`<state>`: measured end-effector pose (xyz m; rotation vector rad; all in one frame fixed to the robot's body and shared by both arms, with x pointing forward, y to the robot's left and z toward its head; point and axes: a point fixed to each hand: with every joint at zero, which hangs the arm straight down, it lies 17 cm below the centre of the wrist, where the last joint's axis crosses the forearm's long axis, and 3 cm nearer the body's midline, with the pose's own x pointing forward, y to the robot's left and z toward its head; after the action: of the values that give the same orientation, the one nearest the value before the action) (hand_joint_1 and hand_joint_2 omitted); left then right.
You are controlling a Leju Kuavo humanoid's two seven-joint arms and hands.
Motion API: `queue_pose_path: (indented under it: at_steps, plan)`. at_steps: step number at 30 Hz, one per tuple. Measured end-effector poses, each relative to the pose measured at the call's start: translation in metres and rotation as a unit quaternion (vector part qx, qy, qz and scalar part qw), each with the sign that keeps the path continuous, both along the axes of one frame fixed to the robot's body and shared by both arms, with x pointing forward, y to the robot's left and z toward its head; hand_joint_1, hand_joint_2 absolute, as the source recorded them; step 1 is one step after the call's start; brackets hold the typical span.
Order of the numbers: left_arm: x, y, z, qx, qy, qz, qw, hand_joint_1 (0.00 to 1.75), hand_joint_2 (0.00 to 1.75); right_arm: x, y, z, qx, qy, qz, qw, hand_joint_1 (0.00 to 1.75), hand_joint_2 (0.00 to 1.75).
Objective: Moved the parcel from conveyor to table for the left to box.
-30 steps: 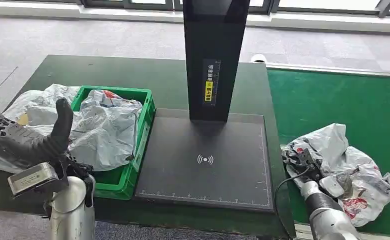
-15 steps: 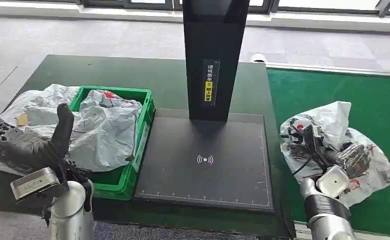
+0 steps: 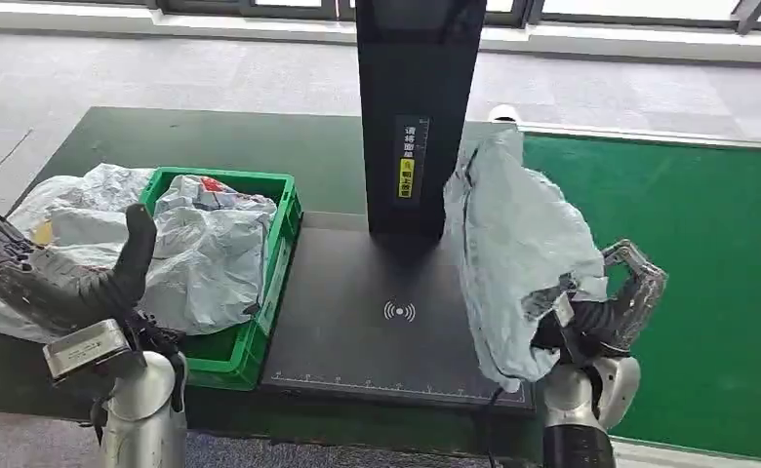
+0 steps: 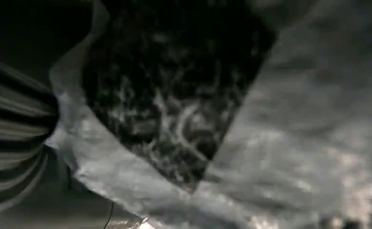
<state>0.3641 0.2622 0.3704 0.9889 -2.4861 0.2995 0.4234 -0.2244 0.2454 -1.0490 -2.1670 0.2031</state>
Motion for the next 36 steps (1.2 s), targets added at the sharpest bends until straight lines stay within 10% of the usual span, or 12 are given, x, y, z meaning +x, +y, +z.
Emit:
queue_pose_path:
  at_steps: [10,30,31,32,34,35,36]
  plan:
    - [0.004,-0.003,-0.005,0.004,0.008,-0.002,1.0,0.0,1.75,-0.002,0.087,0.017,0.11,0.021,0.255,0.96,1.75,1.75]
    - [0.005,-0.004,-0.006,0.008,0.011,-0.002,1.0,0.0,1.75,0.047,0.12,-0.068,0.082,0.166,0.247,0.951,1.75,1.75]
    - [0.005,-0.004,-0.006,0.008,0.011,-0.002,1.0,0.0,1.75,0.05,0.122,-0.073,0.08,0.177,0.245,0.95,0.68,1.75]
    - [0.005,-0.004,-0.006,0.008,0.011,-0.002,1.0,0.0,1.75,0.052,0.123,-0.081,0.077,0.19,0.243,0.948,0.0,1.75]
    - [0.006,-0.004,-0.007,0.008,0.012,-0.002,1.0,0.0,1.75,0.055,0.124,-0.092,0.074,0.207,0.237,0.946,0.0,1.75]
    - [0.006,-0.005,-0.007,0.008,0.013,-0.002,1.0,0.0,1.75,0.057,0.123,-0.097,0.072,0.215,0.231,0.946,0.0,0.0]
    - [0.007,-0.005,-0.008,0.008,0.015,-0.003,1.0,0.0,1.75,0.058,0.122,-0.103,0.071,0.223,0.225,0.946,0.0,0.0]
